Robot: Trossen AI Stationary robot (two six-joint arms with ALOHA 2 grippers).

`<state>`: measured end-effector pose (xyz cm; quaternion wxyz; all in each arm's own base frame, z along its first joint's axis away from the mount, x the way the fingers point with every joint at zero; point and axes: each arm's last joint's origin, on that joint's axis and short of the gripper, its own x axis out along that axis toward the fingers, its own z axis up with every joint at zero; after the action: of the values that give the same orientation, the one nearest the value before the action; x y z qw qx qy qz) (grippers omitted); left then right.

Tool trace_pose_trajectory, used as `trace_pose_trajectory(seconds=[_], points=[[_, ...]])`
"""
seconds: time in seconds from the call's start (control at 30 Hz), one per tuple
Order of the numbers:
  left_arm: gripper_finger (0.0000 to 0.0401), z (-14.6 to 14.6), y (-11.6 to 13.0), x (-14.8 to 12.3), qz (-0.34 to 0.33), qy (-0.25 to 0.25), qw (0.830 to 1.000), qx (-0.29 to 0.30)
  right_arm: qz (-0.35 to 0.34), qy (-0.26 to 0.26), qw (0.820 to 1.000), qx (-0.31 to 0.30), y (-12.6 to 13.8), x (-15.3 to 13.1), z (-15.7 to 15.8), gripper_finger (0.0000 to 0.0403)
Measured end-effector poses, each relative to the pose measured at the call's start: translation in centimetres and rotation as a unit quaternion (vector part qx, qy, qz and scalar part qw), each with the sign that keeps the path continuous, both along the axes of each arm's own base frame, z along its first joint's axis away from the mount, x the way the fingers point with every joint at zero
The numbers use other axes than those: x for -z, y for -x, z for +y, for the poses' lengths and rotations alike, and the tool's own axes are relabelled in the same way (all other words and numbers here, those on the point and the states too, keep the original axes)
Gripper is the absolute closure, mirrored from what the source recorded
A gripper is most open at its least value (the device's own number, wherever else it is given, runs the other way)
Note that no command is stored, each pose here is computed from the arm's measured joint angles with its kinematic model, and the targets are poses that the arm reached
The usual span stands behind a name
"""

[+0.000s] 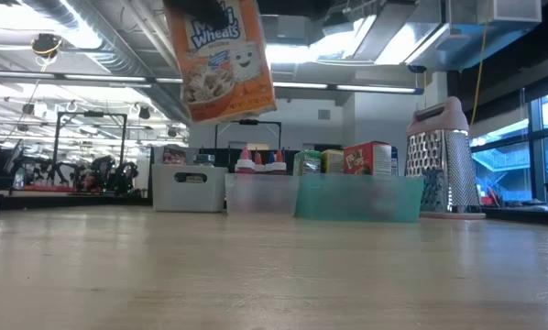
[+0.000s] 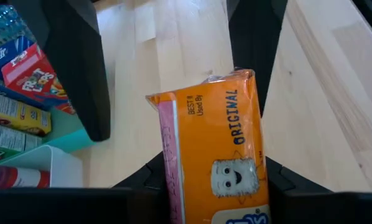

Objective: Pick & Place Kitchen Items
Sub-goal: Put the orange cereal box into the green bin

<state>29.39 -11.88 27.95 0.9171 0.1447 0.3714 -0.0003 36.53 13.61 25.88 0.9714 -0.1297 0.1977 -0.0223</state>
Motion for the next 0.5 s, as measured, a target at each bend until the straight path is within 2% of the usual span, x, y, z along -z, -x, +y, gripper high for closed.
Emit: trace_pose_trajectory(seconds=[0.23,0.5], points=[[0.0277,-0.03,0.0,0.0,0.0,0.002,1.0,0.002,0.001,-0.022,1.0,-0.022,-0.24,-0.03,-0.37,0.0126],[0.0274,-0.02,-0.04,-0.04,-0.002,0.003,1.0,0.001,0.003,-0.026,0.999,-0.031,-0.23,-0.02,-0.3,0.02]])
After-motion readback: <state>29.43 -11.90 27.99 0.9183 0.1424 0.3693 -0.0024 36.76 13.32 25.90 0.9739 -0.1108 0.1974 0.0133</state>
